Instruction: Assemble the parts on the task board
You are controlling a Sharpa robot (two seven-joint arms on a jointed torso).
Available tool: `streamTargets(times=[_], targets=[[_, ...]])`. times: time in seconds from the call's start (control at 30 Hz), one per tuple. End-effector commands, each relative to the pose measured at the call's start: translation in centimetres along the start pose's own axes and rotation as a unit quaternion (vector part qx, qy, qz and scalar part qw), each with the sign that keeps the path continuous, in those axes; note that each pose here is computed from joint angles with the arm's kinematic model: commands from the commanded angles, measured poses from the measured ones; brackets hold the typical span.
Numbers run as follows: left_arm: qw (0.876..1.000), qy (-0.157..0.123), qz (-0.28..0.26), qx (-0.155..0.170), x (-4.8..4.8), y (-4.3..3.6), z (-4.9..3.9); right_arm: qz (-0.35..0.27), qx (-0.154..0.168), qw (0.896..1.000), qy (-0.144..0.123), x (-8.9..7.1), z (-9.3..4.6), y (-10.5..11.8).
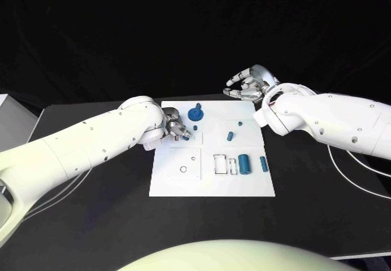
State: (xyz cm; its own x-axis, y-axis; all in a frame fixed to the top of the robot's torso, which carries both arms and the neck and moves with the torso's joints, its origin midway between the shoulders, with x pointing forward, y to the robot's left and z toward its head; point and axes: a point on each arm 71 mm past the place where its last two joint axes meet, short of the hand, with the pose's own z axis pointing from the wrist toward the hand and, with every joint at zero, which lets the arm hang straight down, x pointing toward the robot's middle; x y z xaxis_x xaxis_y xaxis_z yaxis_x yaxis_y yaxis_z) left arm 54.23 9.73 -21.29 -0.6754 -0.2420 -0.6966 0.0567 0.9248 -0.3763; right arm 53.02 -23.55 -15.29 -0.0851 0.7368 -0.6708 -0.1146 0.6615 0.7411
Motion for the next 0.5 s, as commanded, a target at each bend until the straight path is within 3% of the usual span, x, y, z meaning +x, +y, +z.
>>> streamTargets(times=[0.03,0.5], targets=[[1.0,0.01,0.002,-0.003,0.55,0.09,0.18,-0.004,-0.005,1.0,0.004,0.09,0.0,0.14],[1.0,0.005,-0.001,-0.004,0.47,0.1,0.19,-0.004,-0.006,1.0,0.005,0.09,-0.01,0.15]])
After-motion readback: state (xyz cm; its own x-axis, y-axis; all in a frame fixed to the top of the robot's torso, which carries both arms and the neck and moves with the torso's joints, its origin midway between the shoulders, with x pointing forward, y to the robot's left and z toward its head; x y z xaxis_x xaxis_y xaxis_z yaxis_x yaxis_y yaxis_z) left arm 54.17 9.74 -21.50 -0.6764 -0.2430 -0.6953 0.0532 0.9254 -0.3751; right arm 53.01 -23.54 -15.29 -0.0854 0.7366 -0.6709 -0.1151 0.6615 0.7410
